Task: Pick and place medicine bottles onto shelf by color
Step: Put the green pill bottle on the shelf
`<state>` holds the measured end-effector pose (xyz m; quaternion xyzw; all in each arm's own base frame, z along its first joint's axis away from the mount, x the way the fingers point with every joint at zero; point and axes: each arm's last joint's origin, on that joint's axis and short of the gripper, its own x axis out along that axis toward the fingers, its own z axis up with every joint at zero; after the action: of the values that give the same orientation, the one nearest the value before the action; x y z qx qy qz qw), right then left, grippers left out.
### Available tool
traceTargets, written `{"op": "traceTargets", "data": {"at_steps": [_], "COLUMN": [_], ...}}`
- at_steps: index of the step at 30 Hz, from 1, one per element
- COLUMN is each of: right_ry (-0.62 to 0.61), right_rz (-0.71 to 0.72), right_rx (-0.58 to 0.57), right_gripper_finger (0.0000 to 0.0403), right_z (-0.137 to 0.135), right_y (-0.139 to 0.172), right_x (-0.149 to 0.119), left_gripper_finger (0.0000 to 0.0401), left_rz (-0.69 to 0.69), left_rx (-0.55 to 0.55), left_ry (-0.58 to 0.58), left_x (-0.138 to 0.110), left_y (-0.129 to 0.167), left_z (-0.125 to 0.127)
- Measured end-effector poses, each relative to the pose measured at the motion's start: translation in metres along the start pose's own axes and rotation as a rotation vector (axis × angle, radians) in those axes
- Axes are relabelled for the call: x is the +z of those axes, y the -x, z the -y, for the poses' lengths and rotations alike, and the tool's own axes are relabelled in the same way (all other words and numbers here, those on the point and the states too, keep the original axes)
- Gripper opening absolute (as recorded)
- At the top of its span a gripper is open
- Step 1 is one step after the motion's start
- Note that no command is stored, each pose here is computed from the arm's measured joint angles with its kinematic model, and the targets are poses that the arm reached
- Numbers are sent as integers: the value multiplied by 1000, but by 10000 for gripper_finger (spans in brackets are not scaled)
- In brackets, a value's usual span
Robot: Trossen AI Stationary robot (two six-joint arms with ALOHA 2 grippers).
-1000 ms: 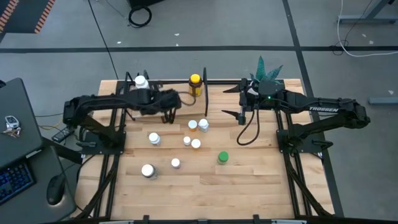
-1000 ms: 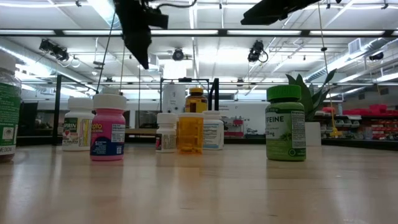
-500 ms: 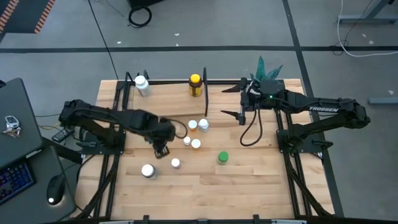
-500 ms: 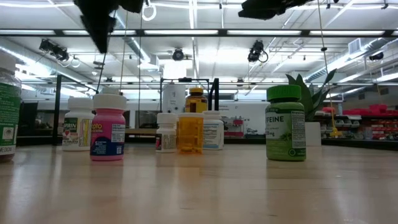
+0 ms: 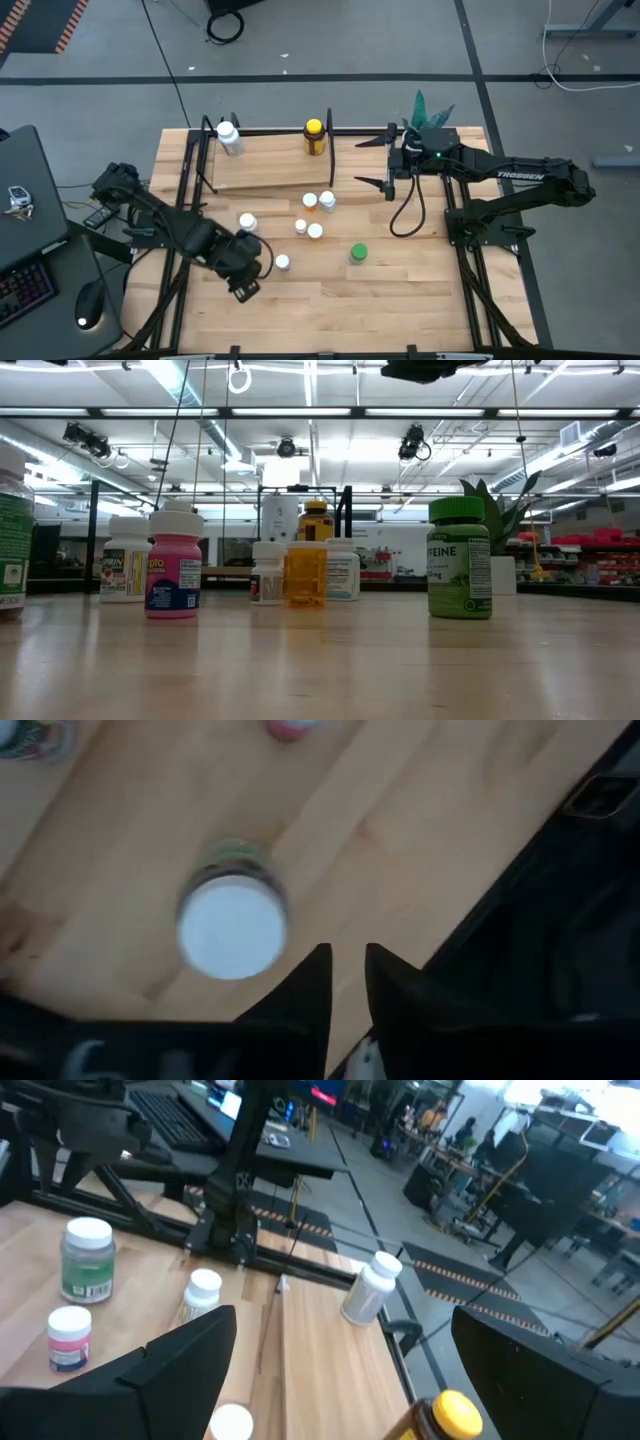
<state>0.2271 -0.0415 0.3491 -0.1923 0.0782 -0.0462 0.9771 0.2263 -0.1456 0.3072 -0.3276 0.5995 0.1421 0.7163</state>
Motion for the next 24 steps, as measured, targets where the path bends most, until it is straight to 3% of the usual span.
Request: {"op": "traceTargets", "data": {"at_steps": [7, 11, 18, 24], "right_ry": [14, 15, 14, 13], "right_rz": [29, 29, 29, 18], "right_rx": [9, 10, 15, 19], "right_gripper_finger": [379, 379, 379, 379], "right_z": [0, 0, 0, -1], "right_y": [0, 0, 0, -6], "right_x": [2, 2, 2, -1], "left_gripper_finger": [8, 8, 45, 129], "left_rz": [0, -30, -148, -102], "left_rx": [-10, 56, 136, 256], "left_ry": [11, 9, 84, 112], "left_x": [-12, -20, -50, -67], "left_y": [-9, -14, -14, -17], "left_z": [11, 9, 7, 2]}}
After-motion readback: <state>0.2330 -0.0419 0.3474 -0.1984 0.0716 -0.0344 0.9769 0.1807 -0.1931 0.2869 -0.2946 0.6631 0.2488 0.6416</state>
